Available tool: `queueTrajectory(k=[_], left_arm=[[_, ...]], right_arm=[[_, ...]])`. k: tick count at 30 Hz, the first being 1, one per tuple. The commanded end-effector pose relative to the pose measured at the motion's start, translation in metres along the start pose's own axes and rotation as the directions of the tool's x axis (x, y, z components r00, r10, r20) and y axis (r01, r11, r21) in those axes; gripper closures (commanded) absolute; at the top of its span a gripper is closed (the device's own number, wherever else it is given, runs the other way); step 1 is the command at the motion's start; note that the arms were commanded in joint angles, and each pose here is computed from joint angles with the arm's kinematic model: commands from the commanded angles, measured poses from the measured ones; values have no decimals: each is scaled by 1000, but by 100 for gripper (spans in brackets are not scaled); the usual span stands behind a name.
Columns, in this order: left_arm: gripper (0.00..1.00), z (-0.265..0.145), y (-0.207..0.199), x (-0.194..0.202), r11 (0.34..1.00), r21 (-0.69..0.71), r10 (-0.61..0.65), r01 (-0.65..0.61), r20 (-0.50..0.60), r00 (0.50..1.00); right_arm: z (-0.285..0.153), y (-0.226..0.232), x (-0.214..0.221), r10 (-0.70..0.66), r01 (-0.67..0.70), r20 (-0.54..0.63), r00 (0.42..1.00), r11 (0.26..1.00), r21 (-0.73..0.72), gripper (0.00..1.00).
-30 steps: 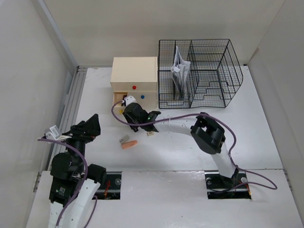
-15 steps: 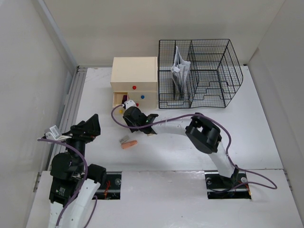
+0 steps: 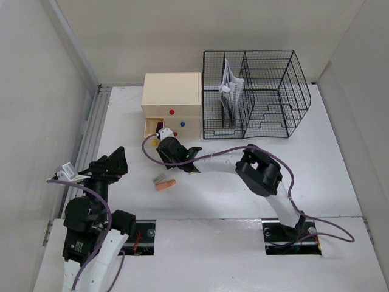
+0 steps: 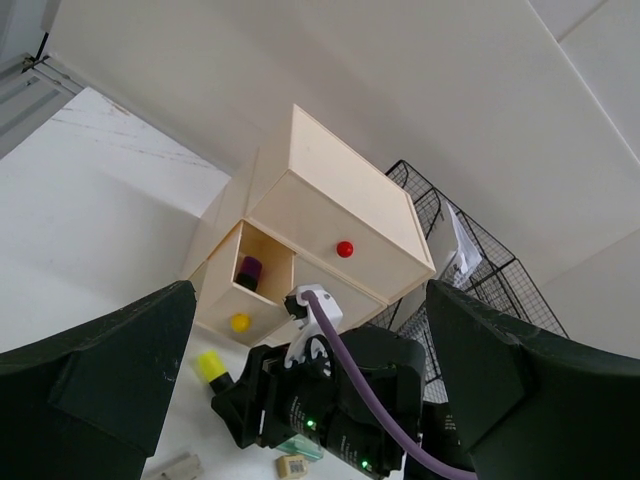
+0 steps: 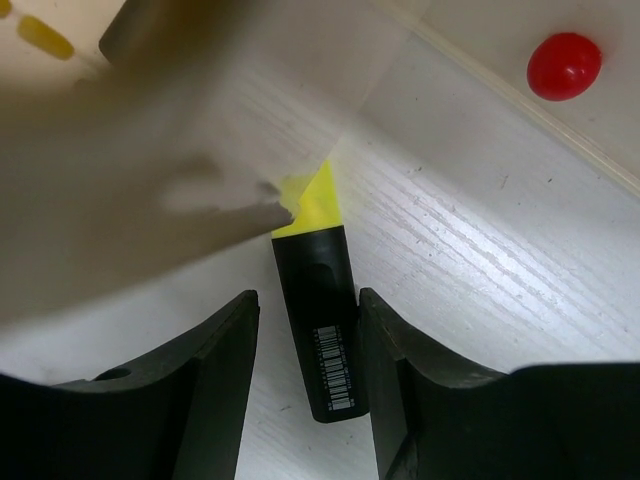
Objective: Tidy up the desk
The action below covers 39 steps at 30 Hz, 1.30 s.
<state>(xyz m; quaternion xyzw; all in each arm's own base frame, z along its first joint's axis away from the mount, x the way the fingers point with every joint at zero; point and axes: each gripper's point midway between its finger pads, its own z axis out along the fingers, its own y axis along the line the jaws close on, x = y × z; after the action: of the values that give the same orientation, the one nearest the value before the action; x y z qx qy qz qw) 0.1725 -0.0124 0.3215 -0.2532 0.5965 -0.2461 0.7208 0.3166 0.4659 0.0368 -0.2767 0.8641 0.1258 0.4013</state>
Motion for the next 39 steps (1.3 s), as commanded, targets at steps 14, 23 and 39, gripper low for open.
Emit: queueTrajectory(k=[14,23,39], left_arm=[[1,-3,-8,-15,1000,30,-7,6,47,999],[1,-3,-8,-15,1000,30,-7,6,47,999],[1,-5,-7,-15,1000,29,-6,5,46,999]], right_arm=[[-10,-1,56,-73,72,-98,992,997,-14,50],[-24,2,29,-45,45,5,999,998,-41,50],[-15,-1,44,-66,65,-24,998,998,-23,78]])
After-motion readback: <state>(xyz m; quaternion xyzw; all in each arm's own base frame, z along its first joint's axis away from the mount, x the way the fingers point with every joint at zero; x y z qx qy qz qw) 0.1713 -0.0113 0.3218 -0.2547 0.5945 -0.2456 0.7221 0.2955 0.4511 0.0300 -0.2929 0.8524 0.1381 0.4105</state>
